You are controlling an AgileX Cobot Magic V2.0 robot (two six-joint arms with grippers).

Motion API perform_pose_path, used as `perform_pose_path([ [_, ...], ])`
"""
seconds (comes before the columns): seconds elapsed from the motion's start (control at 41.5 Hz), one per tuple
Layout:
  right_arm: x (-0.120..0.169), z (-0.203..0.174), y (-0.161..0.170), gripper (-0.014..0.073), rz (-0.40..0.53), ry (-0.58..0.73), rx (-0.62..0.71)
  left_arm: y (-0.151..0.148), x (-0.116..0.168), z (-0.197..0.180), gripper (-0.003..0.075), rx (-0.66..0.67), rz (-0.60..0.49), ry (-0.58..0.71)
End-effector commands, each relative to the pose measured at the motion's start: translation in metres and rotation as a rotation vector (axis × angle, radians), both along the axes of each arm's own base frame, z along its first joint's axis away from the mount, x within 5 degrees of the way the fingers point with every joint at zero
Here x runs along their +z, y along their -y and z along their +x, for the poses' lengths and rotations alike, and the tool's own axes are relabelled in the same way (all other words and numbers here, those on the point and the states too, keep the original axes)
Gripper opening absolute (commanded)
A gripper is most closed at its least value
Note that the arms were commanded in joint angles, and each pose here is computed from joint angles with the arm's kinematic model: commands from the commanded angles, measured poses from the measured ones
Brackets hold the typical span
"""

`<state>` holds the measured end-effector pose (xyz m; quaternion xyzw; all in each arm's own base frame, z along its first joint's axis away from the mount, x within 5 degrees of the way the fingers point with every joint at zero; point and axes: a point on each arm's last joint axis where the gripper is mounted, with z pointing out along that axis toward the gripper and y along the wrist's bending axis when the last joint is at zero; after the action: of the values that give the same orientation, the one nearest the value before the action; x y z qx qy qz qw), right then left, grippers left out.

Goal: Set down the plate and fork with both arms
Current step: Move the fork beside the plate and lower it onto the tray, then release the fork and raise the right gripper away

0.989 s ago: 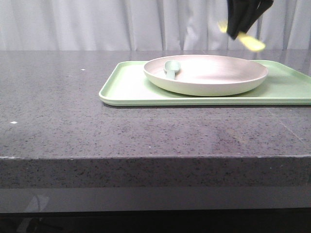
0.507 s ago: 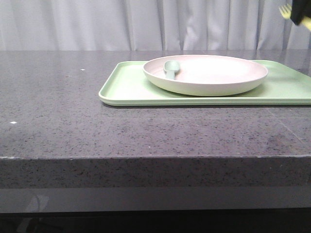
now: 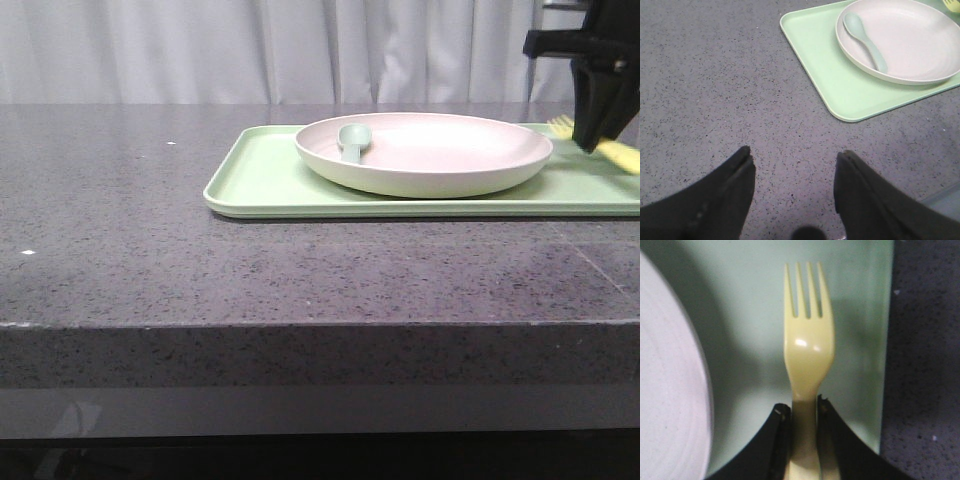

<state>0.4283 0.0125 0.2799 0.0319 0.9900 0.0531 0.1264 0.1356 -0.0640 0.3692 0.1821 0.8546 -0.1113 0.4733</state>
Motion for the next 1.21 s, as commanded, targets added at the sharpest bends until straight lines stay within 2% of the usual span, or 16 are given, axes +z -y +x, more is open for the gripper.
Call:
perform_pose_path([
  [0.0, 0.022, -0.009, 0.000, 0.0104, 0.018, 0.015, 0.015, 0.001, 0.015, 0.001, 0.0368, -0.004, -0.038, 0.087],
  [0.096, 0.014, -0.006, 0.000, 0.0166, 0.019, -0.004, 0.015, 0.001, 0.015, 0.001, 0.0368, -0.004, -0.039, 0.089],
  [0.217, 0.011, -0.005, 0.000, 0.0317, 0.019, -0.006, 0.015, 0.001, 0.015, 0.001, 0.0368, -0.004, -0.040, 0.092],
  [0.338, 0.012, -0.004, 0.000, 0.0386, 0.018, -0.001, 0.014, 0.001, 0.015, 0.001, 0.0368, -0.004, -0.040, 0.092],
  [0.458, 0.020, -0.008, 0.000, 0.0384, 0.018, 0.019, 0.016, 0.001, 0.015, 0.001, 0.0368, -0.004, -0.040, 0.092],
  [0.651, 0.064, -0.029, -0.009, 0.0384, 0.009, 0.134, 0.068, 0.001, 0.015, 0.001, 0.0368, -0.004, -0.040, 0.092],
  [0.893, 0.122, -0.086, -0.049, 0.0384, 0.007, 0.372, 0.202, 0.003, 0.013, 0.005, 0.0368, -0.004, -0.033, 0.078],
  [1.061, 0.137, -0.132, -0.062, 0.0384, -0.006, 0.434, 0.268, 0.006, 0.008, 0.011, 0.0368, -0.004, -0.022, 0.053],
  [1.182, 0.144, -0.164, -0.057, 0.0384, -0.003, 0.466, 0.275, 0.008, 0.005, 0.016, 0.0368, -0.004, -0.013, 0.034],
])
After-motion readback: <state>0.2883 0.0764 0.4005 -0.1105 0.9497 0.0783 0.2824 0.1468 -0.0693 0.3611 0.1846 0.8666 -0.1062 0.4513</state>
